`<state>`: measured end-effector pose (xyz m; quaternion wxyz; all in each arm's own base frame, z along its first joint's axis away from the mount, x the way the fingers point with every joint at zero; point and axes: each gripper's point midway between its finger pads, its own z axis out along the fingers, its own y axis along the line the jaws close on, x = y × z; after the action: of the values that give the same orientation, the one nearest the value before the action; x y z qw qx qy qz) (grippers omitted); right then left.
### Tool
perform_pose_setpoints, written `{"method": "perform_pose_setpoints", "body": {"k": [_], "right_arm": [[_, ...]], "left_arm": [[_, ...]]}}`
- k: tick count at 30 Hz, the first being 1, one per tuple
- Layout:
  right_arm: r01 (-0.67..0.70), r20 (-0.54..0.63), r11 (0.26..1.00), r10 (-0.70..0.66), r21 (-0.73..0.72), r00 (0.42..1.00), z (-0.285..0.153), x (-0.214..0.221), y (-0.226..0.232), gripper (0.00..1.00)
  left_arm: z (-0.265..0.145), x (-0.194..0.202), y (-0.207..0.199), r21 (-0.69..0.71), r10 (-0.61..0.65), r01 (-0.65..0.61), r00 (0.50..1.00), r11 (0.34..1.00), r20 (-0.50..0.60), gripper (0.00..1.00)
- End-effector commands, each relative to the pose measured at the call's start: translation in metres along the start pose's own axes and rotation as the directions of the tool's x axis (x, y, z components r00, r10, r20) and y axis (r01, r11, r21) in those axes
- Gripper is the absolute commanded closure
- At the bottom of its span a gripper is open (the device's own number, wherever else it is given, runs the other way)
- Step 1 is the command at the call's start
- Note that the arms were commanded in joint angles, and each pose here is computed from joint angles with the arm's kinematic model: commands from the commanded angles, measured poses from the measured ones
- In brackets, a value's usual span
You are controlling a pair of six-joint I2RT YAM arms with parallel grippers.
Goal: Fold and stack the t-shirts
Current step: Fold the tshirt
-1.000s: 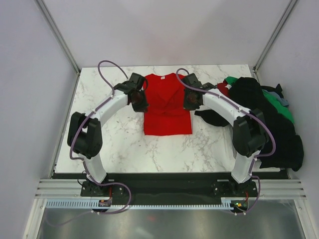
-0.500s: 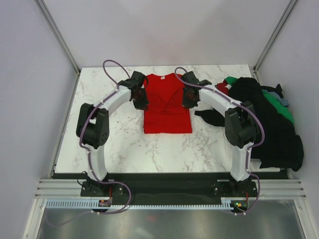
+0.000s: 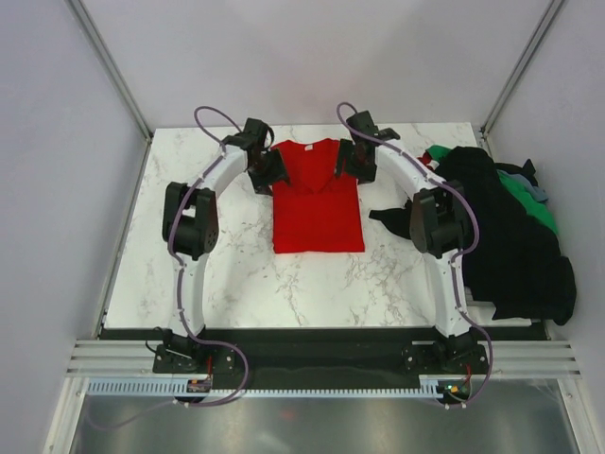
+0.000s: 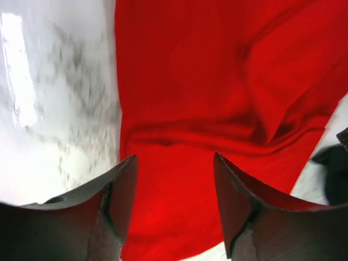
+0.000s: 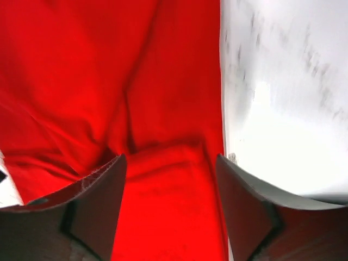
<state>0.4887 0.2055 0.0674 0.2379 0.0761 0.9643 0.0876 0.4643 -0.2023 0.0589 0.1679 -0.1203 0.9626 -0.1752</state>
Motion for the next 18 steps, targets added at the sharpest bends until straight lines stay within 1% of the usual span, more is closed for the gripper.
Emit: {"method": "perform_pose_setpoints", "body": {"k": [1, 3, 4, 5, 6, 7, 8, 9, 10, 11, 12, 13, 14, 15, 16, 17, 18], "right_arm": [[-0.073, 0.088, 0.994, 0.079, -0.076, 0.993, -0.03, -0.063, 0.012, 0.25], [-0.086, 0.113, 0.992, 0.097, -0.095, 0.989, -0.047, -0.074, 0.014, 0.24], [-0.086, 0.124, 0.991, 0.098, -0.101, 0.987, -0.056, -0.075, 0.014, 0.24], [-0.083, 0.127, 0.991, 0.095, -0.102, 0.987, -0.071, -0.07, 0.011, 0.24], [-0.078, 0.126, 0.992, 0.091, -0.101, 0.988, -0.078, -0.064, 0.009, 0.24], [-0.073, 0.18, 0.988, 0.097, -0.135, 0.979, -0.106, -0.07, 0.011, 0.24], [-0.079, 0.095, 0.99, 0.091, -0.12, 0.991, -0.09, -0.035, 0.0, 0.24], [-0.082, 0.084, 0.987, 0.094, -0.139, 0.992, -0.093, -0.023, -0.002, 0.24], [-0.085, 0.13, 0.977, 0.112, -0.198, 0.985, -0.113, -0.024, 0.003, 0.24], [-0.097, 0.049, 0.98, 0.107, -0.172, 0.993, -0.096, 0.016, -0.011, 0.24], [-0.097, 0.022, 0.974, 0.103, -0.203, 0.994, -0.098, 0.031, -0.01, 0.24], [-0.088, 0.039, 0.969, 0.099, -0.229, 0.994, -0.108, 0.038, -0.009, 0.25], [-0.099, -0.029, 0.975, 0.095, -0.198, 0.995, -0.095, 0.07, -0.022, 0.26], [-0.102, -0.052, 0.972, 0.093, -0.21, 0.994, -0.095, 0.083, -0.023, 0.27], [-0.097, -0.035, 0.966, 0.091, -0.241, 0.995, -0.1, 0.087, -0.021, 0.27], [-0.11, -0.083, 0.968, 0.094, -0.225, 0.992, -0.092, 0.111, -0.031, 0.28], [-0.112, -0.095, 0.967, 0.093, -0.228, 0.991, -0.09, 0.119, -0.033, 0.29]], "left_arm": [[-0.019, -0.046, -0.02, 0.103, -0.067, 0.065, 0.998, 0.993, 0.01, 0.3], [-0.037, -0.056, -0.026, 0.107, -0.064, 0.061, 0.998, 0.992, 0.024, 0.25], [-0.048, -0.064, -0.031, 0.119, -0.051, 0.044, 0.997, 0.992, 0.055, 0.22], [-0.067, -0.068, -0.036, 0.132, -0.033, 0.021, 0.995, 0.991, 0.089, 0.2], [-0.077, -0.069, -0.035, 0.121, -0.027, 0.013, 0.993, 0.993, 0.111, 0.2], [-0.076, -0.058, -0.027, 0.099, -0.027, 0.018, 0.995, 0.995, 0.091, 0.2], [-0.095, -0.056, -0.028, 0.106, -0.015, 0.002, 0.993, 0.994, 0.114, 0.2], [-0.099, -0.049, -0.025, 0.097, -0.013, 0.003, 0.994, 0.995, 0.11, 0.2], [-0.088, -0.028, -0.01, 0.066, -0.02, 0.017, 0.998, 0.998, 0.056, 0.2], [-0.09, -0.018, -0.007, 0.061, -0.015, 0.012, 0.999, 0.998, 0.049, 0.21], [-0.105, -0.012, -0.007, 0.069, -0.008, 0.003, 0.997, 0.998, 0.071, 0.21], [-0.093, 0.016, 0.008, 0.044, -0.013, 0.013, 1.0, 0.999, 0.015, 0.21], [-0.093, 0.021, 0.008, 0.061, -0.014, 0.012, 0.999, 0.998, 0.031, 0.21], [-0.107, 0.027, 0.004, 0.091, -0.006, 0.001, 0.998, 0.996, 0.057, 0.22], [-0.095, 0.054, 0.017, 0.069, -0.012, 0.012, 1.0, 0.998, 0.003, 0.22], [-0.094, 0.06, 0.016, 0.085, -0.005, 0.004, 1.0, 0.996, 0.013, 0.22], [-0.095, 0.068, 0.016, 0.095, -0.002, 0.001, 1.0, 0.995, 0.009, 0.23]]}}
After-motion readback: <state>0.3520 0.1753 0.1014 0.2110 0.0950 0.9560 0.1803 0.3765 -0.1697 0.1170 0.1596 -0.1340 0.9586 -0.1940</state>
